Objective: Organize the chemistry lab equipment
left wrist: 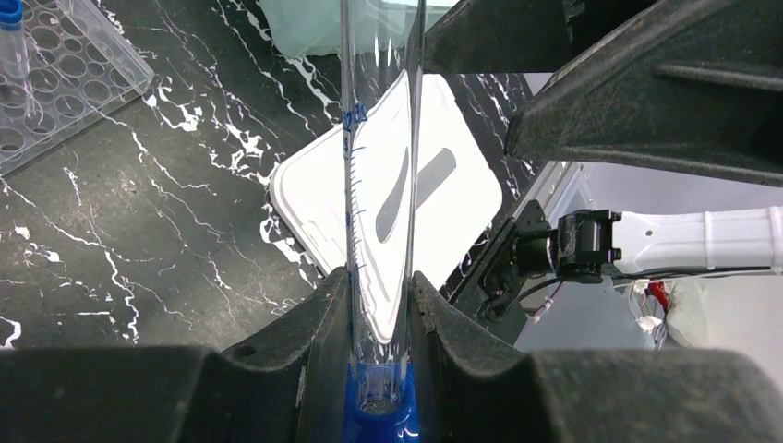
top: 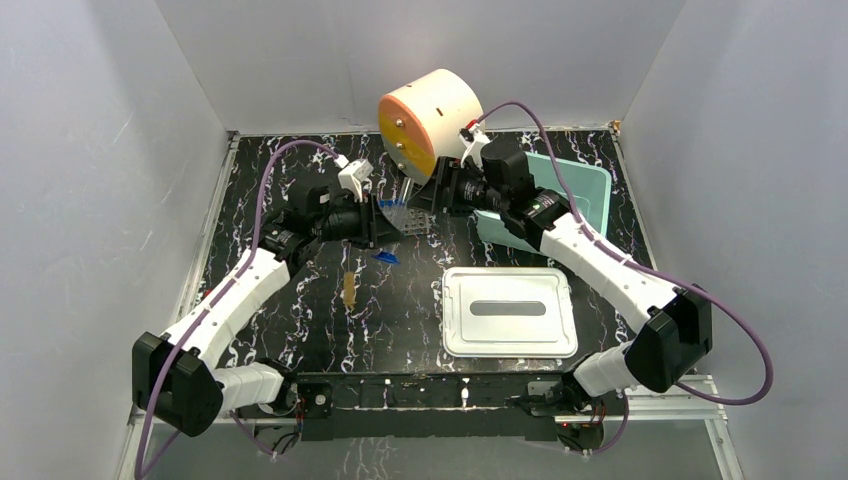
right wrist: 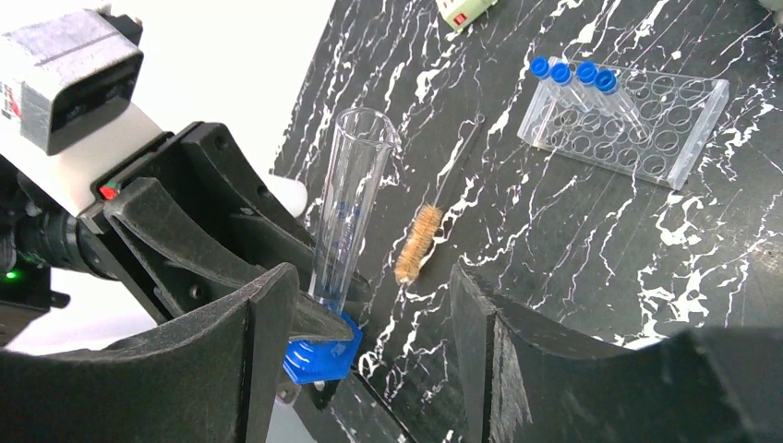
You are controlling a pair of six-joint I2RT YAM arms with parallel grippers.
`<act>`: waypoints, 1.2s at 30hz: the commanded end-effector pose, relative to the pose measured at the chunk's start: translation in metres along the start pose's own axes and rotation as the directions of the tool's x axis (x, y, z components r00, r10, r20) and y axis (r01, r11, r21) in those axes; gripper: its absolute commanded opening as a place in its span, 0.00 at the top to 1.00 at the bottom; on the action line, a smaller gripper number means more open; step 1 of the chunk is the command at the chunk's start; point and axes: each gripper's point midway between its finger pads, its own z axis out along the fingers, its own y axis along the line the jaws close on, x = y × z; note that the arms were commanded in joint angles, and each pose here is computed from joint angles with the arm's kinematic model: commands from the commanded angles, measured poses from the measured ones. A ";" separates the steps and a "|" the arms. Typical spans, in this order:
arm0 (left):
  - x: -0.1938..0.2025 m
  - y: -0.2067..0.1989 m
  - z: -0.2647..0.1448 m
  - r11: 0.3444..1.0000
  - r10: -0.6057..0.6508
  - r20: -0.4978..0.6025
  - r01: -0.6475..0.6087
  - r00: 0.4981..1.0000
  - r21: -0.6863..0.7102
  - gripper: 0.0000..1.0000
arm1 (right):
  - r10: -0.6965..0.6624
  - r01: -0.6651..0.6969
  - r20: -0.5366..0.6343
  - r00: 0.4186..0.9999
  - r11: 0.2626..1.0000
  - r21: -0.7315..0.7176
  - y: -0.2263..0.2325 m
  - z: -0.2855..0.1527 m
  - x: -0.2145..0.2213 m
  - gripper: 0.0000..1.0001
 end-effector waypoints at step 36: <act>-0.024 -0.039 -0.005 0.986 -0.060 0.106 0.042 0.993 0.159 0.66 | 0.119 -0.108 0.084 0.989 0.986 -0.125 0.030 0.032 -0.019 0.75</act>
